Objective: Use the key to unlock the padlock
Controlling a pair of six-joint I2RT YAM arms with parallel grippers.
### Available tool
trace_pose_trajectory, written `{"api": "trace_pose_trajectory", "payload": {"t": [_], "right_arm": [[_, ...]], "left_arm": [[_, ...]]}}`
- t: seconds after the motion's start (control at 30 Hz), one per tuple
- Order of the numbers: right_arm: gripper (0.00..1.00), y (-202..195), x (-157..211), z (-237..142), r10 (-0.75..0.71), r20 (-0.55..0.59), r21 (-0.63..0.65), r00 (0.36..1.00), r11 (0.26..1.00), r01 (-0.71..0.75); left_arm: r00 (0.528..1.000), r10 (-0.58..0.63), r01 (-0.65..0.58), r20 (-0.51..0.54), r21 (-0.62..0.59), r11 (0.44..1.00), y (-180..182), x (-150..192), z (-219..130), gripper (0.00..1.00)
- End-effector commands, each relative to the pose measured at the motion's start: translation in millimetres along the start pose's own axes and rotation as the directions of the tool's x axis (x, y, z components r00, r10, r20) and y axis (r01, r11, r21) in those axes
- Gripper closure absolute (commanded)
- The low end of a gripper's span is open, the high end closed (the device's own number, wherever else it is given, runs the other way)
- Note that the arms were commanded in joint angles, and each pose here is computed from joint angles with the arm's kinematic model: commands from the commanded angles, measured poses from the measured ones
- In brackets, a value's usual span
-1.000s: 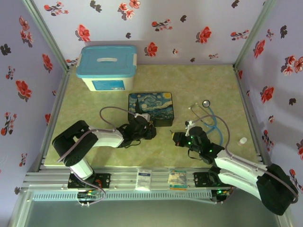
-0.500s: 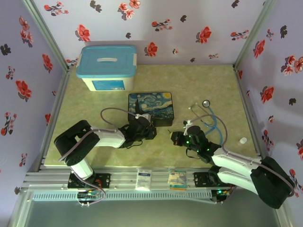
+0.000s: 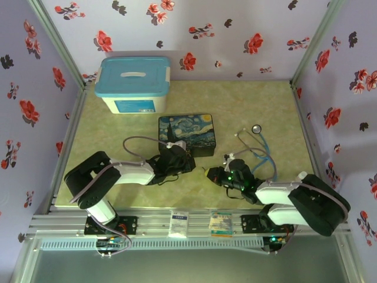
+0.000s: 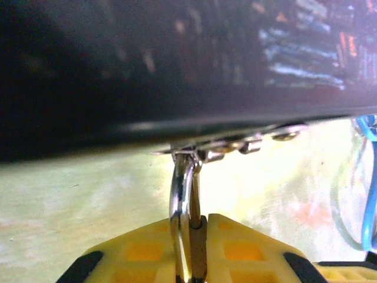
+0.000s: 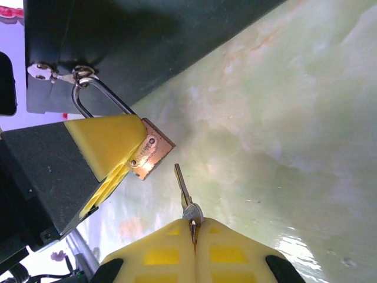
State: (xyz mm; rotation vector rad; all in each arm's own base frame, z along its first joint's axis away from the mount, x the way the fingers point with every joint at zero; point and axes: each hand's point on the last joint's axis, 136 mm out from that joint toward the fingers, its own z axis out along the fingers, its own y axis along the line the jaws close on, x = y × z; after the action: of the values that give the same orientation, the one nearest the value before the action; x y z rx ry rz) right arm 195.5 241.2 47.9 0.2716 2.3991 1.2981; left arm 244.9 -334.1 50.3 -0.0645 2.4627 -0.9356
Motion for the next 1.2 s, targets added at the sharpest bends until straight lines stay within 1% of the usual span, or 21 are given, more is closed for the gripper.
{"api": "trace_pose_trajectory", "payload": {"t": [0.0, 0.1, 0.23, 0.37, 0.47, 0.53, 0.6, 0.8, 1.0, 1.17], "right_arm": [[1.0, 22.1, 1.9, 1.5, -0.003, -0.023, -0.1, 1.0, 0.995, 0.001], [1.0, 33.6, 4.0, 0.4, -0.015, -0.033, -0.169, 0.999, 0.986, 0.009], [1.0, 32.9, 6.3, 1.4, -0.008, -0.054, -0.204, 0.999, 0.979, -0.003], [1.0, 42.6, 7.7, 3.6, 0.009, -0.075, -0.275, 0.997, 0.961, -0.029], [1.0, 42.5, 5.0, 6.9, 0.033, -0.067, -0.301, 0.997, 0.952, -0.051], [1.0, 36.5, 4.2, 11.8, 0.069, -0.08, -0.29, 0.994, 0.953, -0.089], [1.0, 34.1, 5.1, 15.2, 0.073, -0.089, -0.281, 0.993, 0.955, -0.095], [1.0, 25.8, 0.4, 13.3, 0.094, -0.068, -0.26, 0.993, 0.959, -0.109], [1.0, 44.8, -8.2, 11.1, 0.086, -0.054, -0.315, 0.995, 0.944, -0.099], [1.0, 46.5, -12.9, 14.3, 0.101, -0.049, -0.317, 0.994, 0.942, -0.111]], "left_arm": [[0.996, -0.047, 0.041, 0.08, 0.077, 0.996, -22.9, -21.6, -12.5, 0.98], [0.993, -0.069, 0.06, 0.094, 0.098, 0.993, -26.5, -26.2, -15.8, 1.0], [0.99, -0.1, 0.087, 0.102, 0.124, 0.988, -29.6, -28.9, -17.2, 1.0], [0.983, -0.144, 0.125, 0.113, 0.158, 0.979, -31.8, -31.9, -19.4, 1.0], [0.979, -0.165, 0.143, 0.119, 0.174, 0.974, -32.5, -33.7, -20.5, 1.0], [0.975, -0.185, 0.159, 0.125, 0.188, 0.969, -31.8, -35.7, -22.1, 1.0], [0.972, -0.194, 0.166, 0.131, 0.196, 0.966, -31.7, -38.0, -24.9, 1.0], [0.967, -0.21, 0.177, 0.145, 0.209, 0.962, -32.0, -43.6, -31.0, 1.0], [0.953, -0.261, 0.218, 0.155, 0.25, 0.944, -32.3, -48.3, -35.3, 1.0], [0.95, -0.274, 0.229, 0.151, 0.259, 0.938, -31.7, -47.8, -34.5, 1.0]]}}
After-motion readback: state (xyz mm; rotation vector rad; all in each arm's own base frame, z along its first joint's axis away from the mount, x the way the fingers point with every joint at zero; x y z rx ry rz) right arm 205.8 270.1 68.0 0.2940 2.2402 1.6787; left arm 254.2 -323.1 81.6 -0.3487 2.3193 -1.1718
